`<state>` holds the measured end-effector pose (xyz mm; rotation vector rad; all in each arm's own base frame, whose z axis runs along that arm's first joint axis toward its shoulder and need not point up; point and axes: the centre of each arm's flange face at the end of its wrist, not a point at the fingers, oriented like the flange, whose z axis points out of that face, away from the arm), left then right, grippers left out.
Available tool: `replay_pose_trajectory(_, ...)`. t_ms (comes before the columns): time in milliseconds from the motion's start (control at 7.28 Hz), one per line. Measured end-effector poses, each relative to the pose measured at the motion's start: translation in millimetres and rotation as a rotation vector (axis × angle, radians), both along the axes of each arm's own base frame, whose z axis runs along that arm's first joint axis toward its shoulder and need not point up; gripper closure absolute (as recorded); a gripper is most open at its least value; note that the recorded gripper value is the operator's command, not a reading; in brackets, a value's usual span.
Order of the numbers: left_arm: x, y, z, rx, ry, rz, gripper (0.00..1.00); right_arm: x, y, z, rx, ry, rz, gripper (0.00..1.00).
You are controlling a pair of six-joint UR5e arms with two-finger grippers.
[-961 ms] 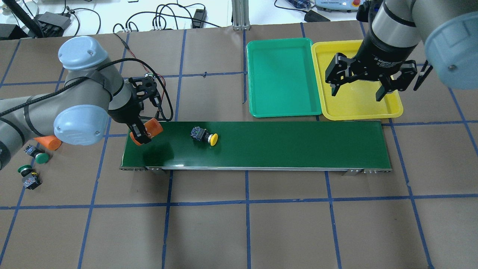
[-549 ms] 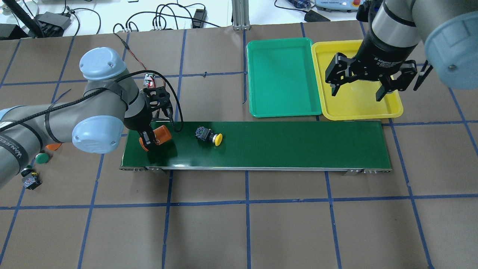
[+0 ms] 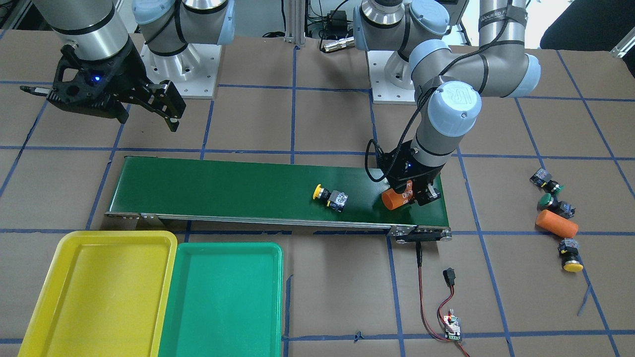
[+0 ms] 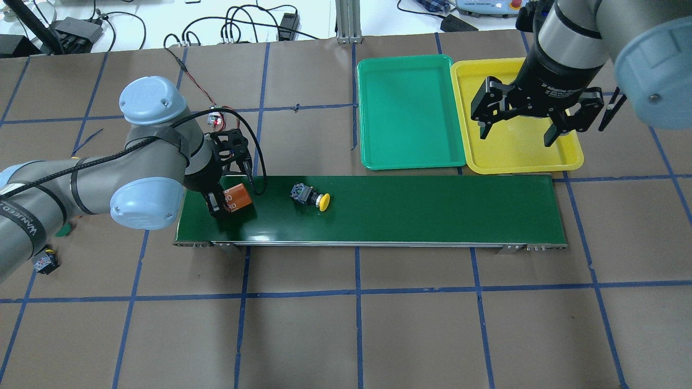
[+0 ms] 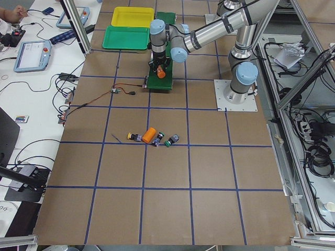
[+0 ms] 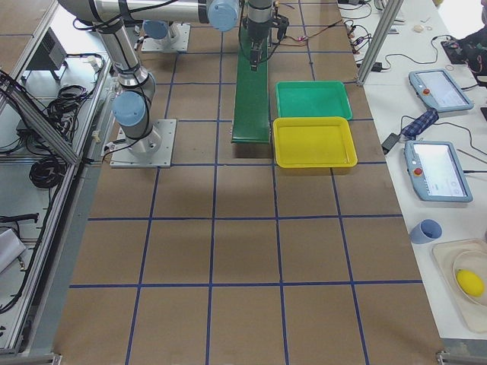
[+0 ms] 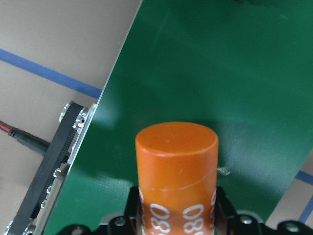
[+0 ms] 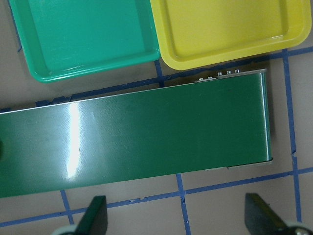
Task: Sort buttons by color to trays
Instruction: 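Lower the orange cylinder onto the belt and open the left gripper, then return the left gripper to the pile and grasp another yellow-capped button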
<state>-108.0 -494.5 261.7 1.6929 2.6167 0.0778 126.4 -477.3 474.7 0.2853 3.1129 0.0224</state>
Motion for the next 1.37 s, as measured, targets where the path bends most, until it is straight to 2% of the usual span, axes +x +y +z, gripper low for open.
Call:
replay_pose_trajectory(137, 14, -4, 10, -0.017, 0.003, 0.026, 0.0, 0, 0, 0, 0.0, 0.001, 0.0, 0.0)
replay_pose_trajectory(275, 44, -10, 19, -0.032, 0.017, 0.087, 0.0, 0, 0, 0, 0.0, 0.001, 0.0, 0.0)
replay_pose_trajectory(549, 154, -19, 31, -0.019, 0.061, 0.298, 0.0, -1, 0, 0, 0.0, 0.001, 0.0, 0.0)
replay_pose_trajectory(686, 209, -21, 29, -0.008, 0.086, 0.378, 0.0, -1, 0, 0, 0.0, 0.001, 0.0, 0.0)
replay_pose_trajectory(961, 267, -33, 22, -0.001, 0.108, 0.437, 0.0, -1, 0, 0, 0.0, 0.001, 0.0, 0.0)
replay_pose_trajectory(1373, 291, -57, -3, -0.01, 0.1, 0.476, 0.0, -1, 0, 0, 0.0, 0.001, 0.0, 0.0)
